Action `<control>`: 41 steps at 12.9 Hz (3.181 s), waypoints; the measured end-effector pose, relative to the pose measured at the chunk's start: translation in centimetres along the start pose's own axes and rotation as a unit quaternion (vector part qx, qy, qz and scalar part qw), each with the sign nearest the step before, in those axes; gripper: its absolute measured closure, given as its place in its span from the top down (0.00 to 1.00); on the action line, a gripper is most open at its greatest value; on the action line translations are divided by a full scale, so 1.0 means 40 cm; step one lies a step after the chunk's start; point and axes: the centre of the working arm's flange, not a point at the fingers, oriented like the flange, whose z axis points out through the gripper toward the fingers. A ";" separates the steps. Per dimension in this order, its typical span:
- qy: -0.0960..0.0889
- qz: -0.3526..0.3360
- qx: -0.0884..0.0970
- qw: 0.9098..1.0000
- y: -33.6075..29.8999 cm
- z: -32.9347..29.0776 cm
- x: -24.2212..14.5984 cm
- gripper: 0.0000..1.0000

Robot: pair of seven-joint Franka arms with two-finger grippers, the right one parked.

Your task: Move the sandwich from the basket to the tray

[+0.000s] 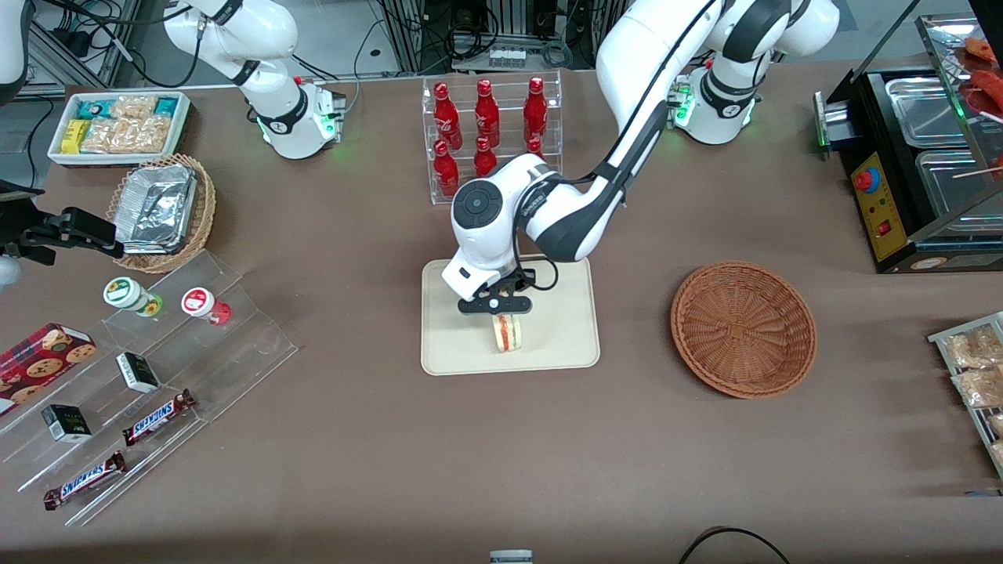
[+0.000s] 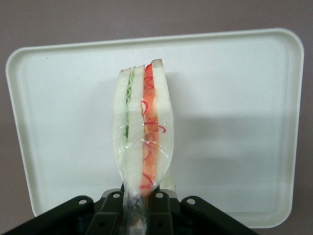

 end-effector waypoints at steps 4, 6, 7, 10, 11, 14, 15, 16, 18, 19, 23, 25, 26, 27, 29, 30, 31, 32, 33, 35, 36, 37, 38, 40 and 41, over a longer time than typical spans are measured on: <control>-0.009 0.017 0.009 1.000 0.044 0.089 -0.042 0.15; -0.010 0.018 0.009 1.000 0.048 0.105 -0.045 0.15; -0.009 0.018 0.009 1.000 0.049 0.102 -0.044 0.21; 0.000 0.011 0.002 1.000 0.044 0.067 -0.027 0.54; 0.008 -0.006 0.001 1.000 0.032 0.029 -0.009 0.65; 0.061 -0.097 -0.019 0.993 -0.080 -0.199 0.087 0.99; 0.074 -0.122 -0.022 0.990 -0.135 -0.284 0.111 1.00; 0.080 -0.140 -0.018 0.987 -0.195 -0.354 0.127 1.00; 0.075 -0.176 -0.014 0.981 -0.312 -0.451 0.144 1.00; 0.069 -0.189 -0.012 0.980 -0.381 -0.477 0.156 1.00; 0.049 -0.175 -0.002 0.983 -0.678 -0.514 0.180 1.00; 0.042 -0.166 0.002 0.985 -0.796 -0.528 0.190 1.00; 0.038 -0.155 0.004 0.987 -0.843 -0.533 0.197 1.00; 0.028 -0.142 0.007 0.989 -0.891 -0.536 0.202 1.00; 0.005 -0.114 0.008 0.993 -0.996 -0.542 0.210 1.00; -0.002 -0.105 0.008 0.994 -1.046 -0.549 0.212 1.00; -0.005 -0.099 0.007 0.995 -1.092 -0.561 0.212 1.00; -0.006 -0.092 0.005 0.996 -1.130 -0.575 0.210 1.00; -0.007 -0.083 0.003 0.996 -1.163 -0.587 0.206 1.00; -0.018 -0.072 -0.001 0.997 -1.221 -0.602 0.197 1.00; -0.027 -0.067 -0.008 0.997 -1.255 -0.608 0.195 1.00; -0.035 -0.057 -0.018 0.998 -1.272 -0.616 0.194 1.00; -0.039 -0.052 -0.026 0.998 -1.284 -0.628 0.192 1.00; -0.041 -0.043 -0.037 0.998 -1.283 -0.649 0.184 1.00; -0.047 -0.035 -0.041 0.997 -1.273 -0.652 0.176 1.00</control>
